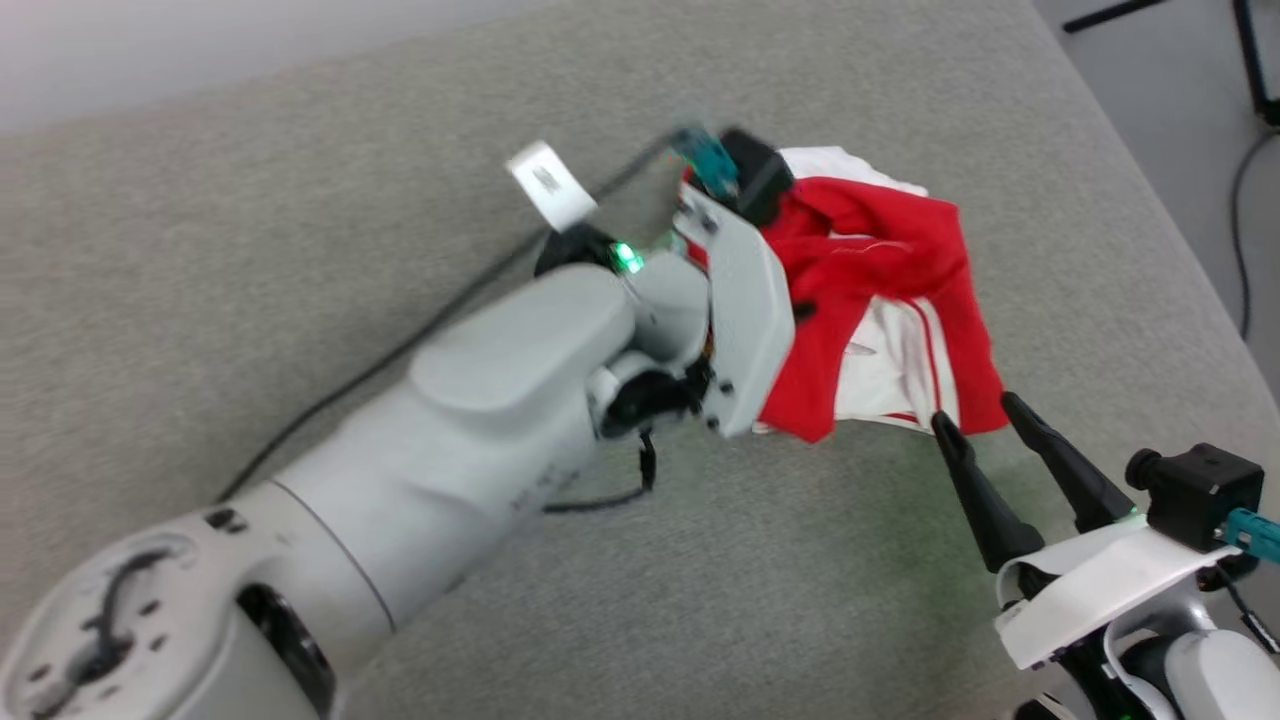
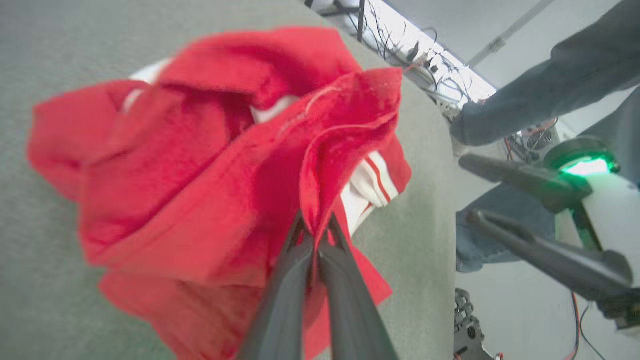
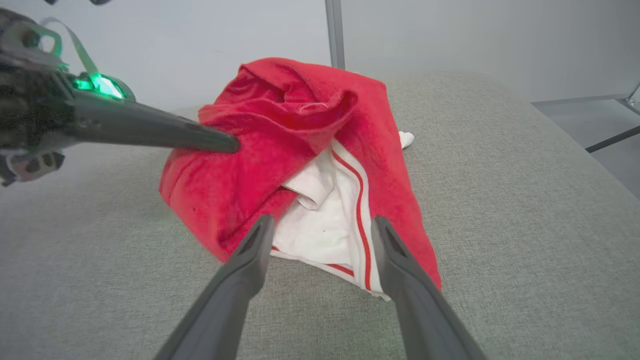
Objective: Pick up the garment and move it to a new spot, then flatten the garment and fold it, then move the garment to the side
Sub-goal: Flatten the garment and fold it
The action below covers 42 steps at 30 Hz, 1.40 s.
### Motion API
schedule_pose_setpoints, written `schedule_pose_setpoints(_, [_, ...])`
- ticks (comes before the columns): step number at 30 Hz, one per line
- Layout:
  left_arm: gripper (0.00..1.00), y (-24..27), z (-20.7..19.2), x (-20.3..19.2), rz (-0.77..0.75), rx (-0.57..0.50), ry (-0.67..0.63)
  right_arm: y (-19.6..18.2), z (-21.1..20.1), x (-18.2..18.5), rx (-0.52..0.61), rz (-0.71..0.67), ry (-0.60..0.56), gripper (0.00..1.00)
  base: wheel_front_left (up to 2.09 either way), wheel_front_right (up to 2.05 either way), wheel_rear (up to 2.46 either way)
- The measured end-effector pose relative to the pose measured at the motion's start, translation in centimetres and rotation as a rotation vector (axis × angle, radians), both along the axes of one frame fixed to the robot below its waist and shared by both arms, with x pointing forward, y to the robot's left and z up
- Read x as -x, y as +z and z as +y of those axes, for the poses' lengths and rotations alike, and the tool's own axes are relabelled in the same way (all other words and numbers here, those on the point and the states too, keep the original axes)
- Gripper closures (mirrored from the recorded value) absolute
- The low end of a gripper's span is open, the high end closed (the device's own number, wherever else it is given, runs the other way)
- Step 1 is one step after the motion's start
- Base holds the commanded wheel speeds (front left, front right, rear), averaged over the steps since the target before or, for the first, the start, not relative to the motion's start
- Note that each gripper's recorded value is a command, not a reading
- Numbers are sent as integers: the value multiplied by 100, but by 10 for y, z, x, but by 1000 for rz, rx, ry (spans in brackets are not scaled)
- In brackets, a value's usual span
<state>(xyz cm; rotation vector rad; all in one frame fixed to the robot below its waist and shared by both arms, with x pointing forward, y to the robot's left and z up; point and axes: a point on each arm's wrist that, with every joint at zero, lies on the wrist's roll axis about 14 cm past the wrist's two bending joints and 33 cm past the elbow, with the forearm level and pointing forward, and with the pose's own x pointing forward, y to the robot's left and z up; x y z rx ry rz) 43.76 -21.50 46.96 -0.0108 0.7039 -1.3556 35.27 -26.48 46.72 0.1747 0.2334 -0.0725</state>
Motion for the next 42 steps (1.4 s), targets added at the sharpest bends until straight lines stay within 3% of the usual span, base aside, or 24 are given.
schedule_pose_setpoints(4, [100, 13, 27, -34, -7, 27, 116, 5, 5, -7, 6, -10, 33, 0, 0, 0, 0])
schedule_pose_setpoints(8, [100, 5, 75, -76, -41, -24, 277, 11, 15, -16, 7, -25, 76, 0, 0, 0, 0])
schedule_pose_setpoints(12, [98, -7, 99, -86, -43, -75, 342, 15, 24, -23, 6, -34, 109, 0, 0, 0, 0])
schedule_pose_setpoints(13, [49, -9, 102, -87, -46, -79, 351, 16, 25, -25, 5, -36, 114, 0, 0, 0, 0])
schedule_pose_setpoints(14, [16, -11, 103, -86, -45, -81, 354, 16, 26, -26, 5, -36, 118, 0, 0, 0, 0])
schedule_pose_setpoints(15, [0, -11, 103, -86, -42, -79, 355, 16, 27, -26, 4, -34, 121, 0, 0, 0, 0])
schedule_pose_setpoints(22, [0, 17, 83, -79, -84, -37, 282, 14, 22, -23, 7, -24, 104, 0, 0, 0, 0])
schedule_pose_setpoints(27, [0, 31, 46, -28, 37, -5, 114, 13, 20, -18, -2, -23, 88, 0, 0, 0, 0])
schedule_pose_setpoints(37, [0, -7, 17, 23, 154, -93, -46, 5, 11, -10, -25, -14, 25, 0, 0, 0, 0])
schedule_pose_setpoints(42, [0, -20, 1, 21, 171, -108, -47, -1, 8, -6, -38, -11, -6, 0, 0, 0, 0])
